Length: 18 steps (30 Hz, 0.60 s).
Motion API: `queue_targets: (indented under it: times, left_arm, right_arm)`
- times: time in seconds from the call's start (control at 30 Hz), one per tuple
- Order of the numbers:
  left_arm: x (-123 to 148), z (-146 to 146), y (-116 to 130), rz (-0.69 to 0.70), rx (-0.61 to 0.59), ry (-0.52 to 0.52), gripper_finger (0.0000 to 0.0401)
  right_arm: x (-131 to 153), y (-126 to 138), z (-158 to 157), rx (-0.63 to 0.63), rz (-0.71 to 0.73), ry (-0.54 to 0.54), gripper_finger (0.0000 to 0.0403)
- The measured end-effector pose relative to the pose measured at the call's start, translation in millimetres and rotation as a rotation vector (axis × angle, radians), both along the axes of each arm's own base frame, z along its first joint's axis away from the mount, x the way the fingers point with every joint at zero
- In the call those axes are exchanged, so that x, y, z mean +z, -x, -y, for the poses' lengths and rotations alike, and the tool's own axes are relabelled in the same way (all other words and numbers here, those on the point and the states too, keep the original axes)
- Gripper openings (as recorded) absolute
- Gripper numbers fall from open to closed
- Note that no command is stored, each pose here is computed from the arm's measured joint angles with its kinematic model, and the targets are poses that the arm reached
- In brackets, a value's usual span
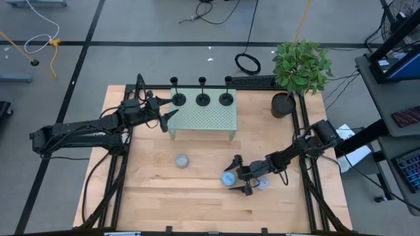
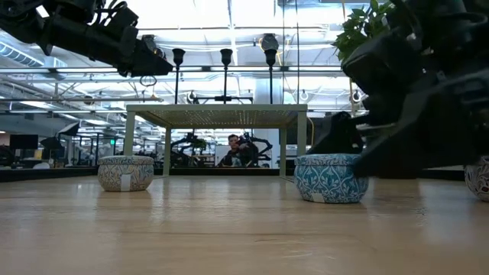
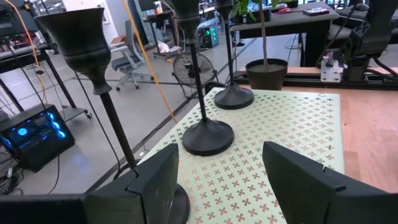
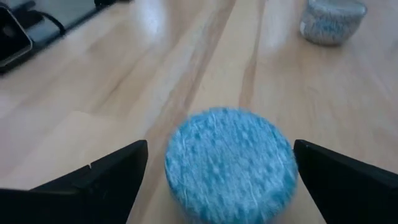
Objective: Pick & Place candle stick holders
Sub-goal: Put the blue white scented candle on the shelf
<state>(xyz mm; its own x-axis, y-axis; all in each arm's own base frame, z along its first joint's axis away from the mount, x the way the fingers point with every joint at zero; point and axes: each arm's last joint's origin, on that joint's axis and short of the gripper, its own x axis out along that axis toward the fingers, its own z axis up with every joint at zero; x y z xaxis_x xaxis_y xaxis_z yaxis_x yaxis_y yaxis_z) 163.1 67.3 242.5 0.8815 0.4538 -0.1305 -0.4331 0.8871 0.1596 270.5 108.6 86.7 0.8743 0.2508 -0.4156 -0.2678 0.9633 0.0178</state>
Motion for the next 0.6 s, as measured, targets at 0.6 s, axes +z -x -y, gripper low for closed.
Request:
queue_targets:
  times: [0.6]
  left_arm:
    - [-0.1,0.0,0.0,0.000,0.000,0.000,0.0241]
  right_arm:
    - [-20.4,-11.9,9.0,-0.020,0.009,-0.012,0.0393]
